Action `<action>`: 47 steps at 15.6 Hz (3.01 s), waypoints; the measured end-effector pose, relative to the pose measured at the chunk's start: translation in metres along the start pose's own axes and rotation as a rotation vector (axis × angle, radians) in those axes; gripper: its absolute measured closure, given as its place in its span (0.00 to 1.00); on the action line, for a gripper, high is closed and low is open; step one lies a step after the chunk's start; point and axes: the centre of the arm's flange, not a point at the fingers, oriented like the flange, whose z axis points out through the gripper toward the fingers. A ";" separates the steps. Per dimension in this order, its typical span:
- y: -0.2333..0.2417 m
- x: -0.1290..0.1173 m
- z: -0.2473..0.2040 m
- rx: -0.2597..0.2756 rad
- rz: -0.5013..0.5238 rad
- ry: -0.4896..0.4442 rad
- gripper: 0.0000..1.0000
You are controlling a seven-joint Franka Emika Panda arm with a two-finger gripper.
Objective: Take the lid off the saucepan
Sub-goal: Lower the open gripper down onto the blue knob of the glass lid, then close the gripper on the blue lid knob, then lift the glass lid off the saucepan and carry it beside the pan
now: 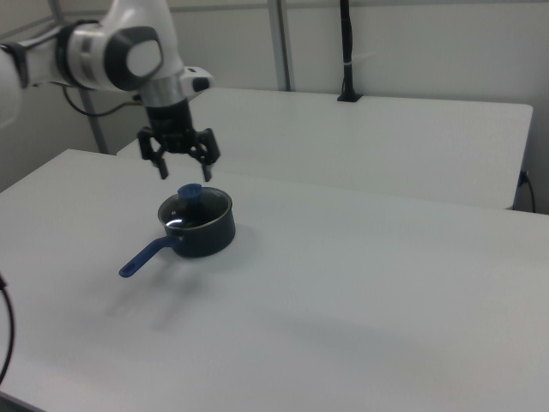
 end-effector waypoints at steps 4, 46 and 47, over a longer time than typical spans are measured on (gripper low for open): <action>-0.005 0.045 0.034 -0.016 -0.106 0.108 0.00; 0.078 0.005 0.070 -0.029 -0.113 0.063 0.36; 0.090 -0.006 0.078 -0.028 -0.093 0.042 0.36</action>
